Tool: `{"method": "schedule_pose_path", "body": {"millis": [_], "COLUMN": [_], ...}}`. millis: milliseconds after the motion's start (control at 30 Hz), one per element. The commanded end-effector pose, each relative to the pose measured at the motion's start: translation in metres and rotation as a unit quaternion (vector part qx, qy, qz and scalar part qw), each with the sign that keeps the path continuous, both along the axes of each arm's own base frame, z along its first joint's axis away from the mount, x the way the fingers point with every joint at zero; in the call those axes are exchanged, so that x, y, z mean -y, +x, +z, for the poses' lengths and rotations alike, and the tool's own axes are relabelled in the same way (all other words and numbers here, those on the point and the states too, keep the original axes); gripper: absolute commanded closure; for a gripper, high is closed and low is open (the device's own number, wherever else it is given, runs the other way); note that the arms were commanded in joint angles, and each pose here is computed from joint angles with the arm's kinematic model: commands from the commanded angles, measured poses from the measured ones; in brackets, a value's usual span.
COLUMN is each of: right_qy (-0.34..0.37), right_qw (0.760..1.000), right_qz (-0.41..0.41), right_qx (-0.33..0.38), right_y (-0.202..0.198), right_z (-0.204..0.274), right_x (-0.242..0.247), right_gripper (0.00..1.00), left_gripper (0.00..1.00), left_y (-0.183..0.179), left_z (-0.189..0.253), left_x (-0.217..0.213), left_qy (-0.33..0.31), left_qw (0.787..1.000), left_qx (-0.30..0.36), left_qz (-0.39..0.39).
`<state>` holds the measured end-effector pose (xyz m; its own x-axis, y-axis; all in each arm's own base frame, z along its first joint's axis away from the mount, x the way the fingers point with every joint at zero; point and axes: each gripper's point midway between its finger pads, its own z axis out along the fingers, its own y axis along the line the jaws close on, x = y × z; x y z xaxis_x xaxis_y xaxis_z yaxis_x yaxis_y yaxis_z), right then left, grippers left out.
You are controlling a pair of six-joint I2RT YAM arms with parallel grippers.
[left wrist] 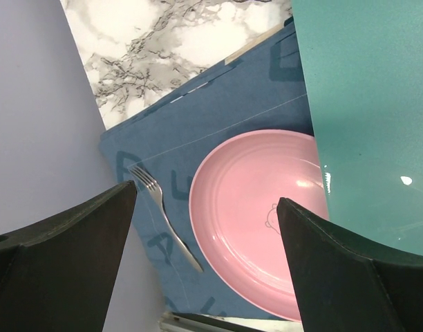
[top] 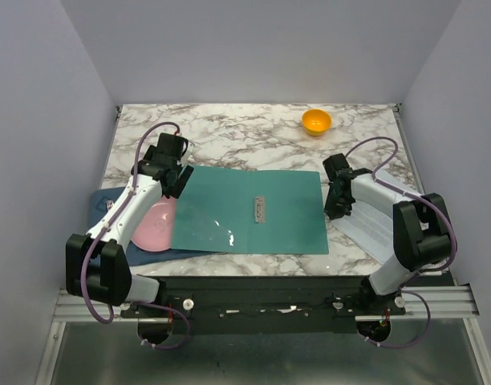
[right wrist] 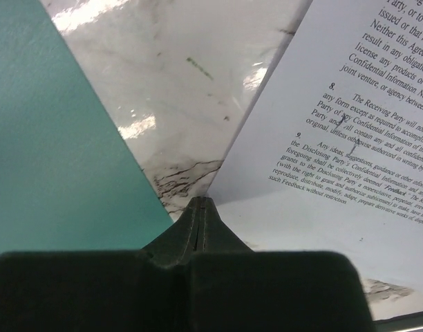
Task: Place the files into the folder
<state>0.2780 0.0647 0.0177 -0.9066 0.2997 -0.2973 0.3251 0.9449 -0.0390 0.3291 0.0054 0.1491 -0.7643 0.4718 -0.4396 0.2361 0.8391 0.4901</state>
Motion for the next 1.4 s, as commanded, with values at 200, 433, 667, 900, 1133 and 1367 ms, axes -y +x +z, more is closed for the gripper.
{"method": "schedule_pose_path", "body": {"millis": [200,433,667,900,1133,1367], "right_qy": [-0.015,-0.011,-0.055,-0.095,-0.101,-0.118], "right_qw": [0.999,0.996,0.994,0.993,0.992,0.991], "right_qz": [0.038,0.064,0.081,0.066,0.071,0.061], "right_qx": [0.035,0.065,0.058,0.035,0.009,-0.002], "right_y": [-0.020,-0.016,-0.017,-0.022,-0.025,-0.027], "right_z": [0.027,0.047,0.055,0.041,0.018,0.005], "right_x": [-0.016,-0.021,-0.029,-0.015,-0.016,-0.010], "right_gripper": [1.00,1.00,0.53,0.42,0.47,0.56], "left_gripper": [0.01,0.01,0.01,0.01,0.01,0.01], "left_y": [-0.003,-0.003,-0.006,-0.009,-0.009,-0.008], "left_z": [0.018,0.020,0.019,0.016,0.013,0.013], "left_x": [-0.012,-0.012,-0.011,-0.013,-0.015,-0.019], "left_qy": [0.005,0.002,-0.001,0.001,0.004,0.009], "left_qw": [1.000,1.000,1.000,1.000,1.000,1.000], "left_qx": [0.024,0.024,0.025,0.024,0.023,0.022], "left_qz": [0.015,0.017,0.015,0.015,0.015,0.017]}}
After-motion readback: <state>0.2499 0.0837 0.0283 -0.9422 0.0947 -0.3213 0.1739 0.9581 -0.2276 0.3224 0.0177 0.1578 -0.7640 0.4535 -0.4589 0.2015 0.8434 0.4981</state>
